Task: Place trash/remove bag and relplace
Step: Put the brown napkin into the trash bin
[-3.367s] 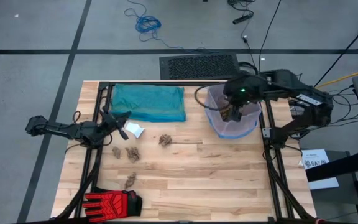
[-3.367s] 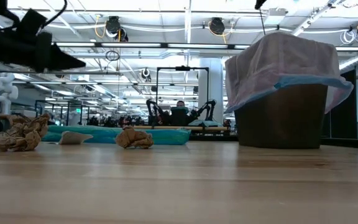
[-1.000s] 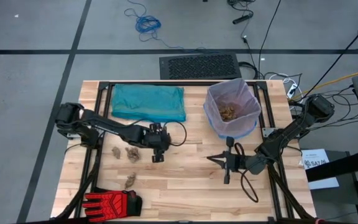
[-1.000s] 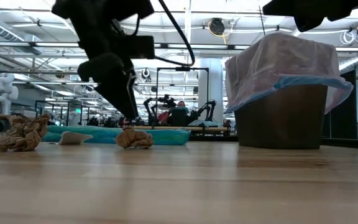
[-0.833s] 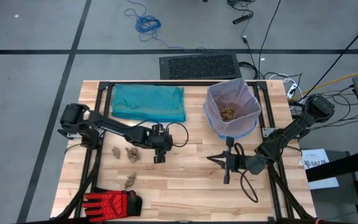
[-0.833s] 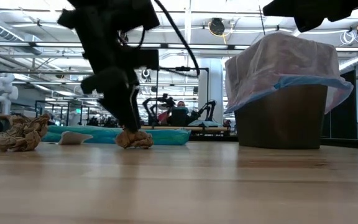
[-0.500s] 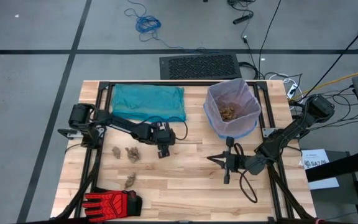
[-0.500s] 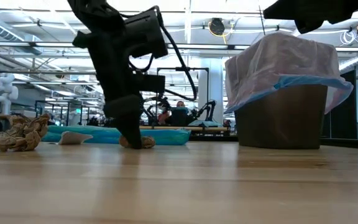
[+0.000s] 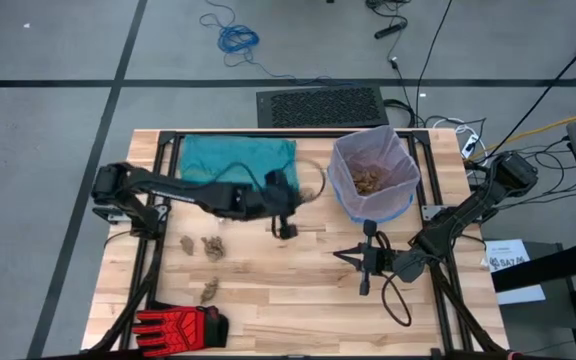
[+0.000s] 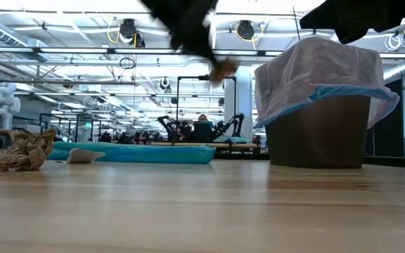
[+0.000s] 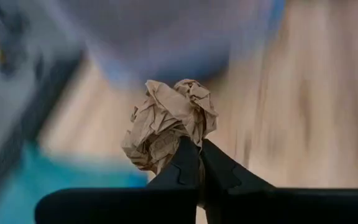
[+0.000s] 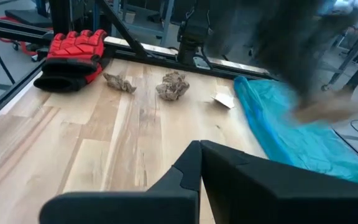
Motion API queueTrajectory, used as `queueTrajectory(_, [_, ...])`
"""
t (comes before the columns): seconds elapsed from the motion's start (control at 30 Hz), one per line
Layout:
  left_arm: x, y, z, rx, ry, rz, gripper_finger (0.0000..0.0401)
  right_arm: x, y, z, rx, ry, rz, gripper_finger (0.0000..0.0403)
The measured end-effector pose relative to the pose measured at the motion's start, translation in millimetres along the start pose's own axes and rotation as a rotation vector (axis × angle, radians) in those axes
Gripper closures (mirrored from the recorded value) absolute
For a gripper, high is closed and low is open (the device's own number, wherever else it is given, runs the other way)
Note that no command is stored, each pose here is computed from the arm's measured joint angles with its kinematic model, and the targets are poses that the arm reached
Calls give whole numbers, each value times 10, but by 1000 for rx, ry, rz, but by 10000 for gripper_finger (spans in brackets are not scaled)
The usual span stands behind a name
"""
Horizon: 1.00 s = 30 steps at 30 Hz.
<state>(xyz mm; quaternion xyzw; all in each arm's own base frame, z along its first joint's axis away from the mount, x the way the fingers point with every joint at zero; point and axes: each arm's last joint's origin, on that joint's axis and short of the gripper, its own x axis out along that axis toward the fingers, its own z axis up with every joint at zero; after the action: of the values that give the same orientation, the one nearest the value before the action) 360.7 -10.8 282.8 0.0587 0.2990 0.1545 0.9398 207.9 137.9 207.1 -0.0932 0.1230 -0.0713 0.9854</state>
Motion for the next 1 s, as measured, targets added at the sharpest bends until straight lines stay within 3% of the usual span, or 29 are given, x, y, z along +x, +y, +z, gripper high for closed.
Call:
queueTrajectory(0.13, [-152,199,492,-16,-278,-59,398,0,0,-1,-1,1,1,403])
queueTrajectory(0.27, [-208,446,805,-33,-433,-82,398,0,1,-4,-3,3,4,403])
queueTrajectory(0.57, [172,644,1045,-29,-559,-220,399,0,1,-8,-7,6,3,403])
queueTrajectory(0.73, [476,673,1131,-27,-547,-215,394,0,0,-11,-7,9,3,403])
queueTrajectory(1.0, [659,621,1203,56,-547,-198,309,0,-1,-25,5,20,1,403])
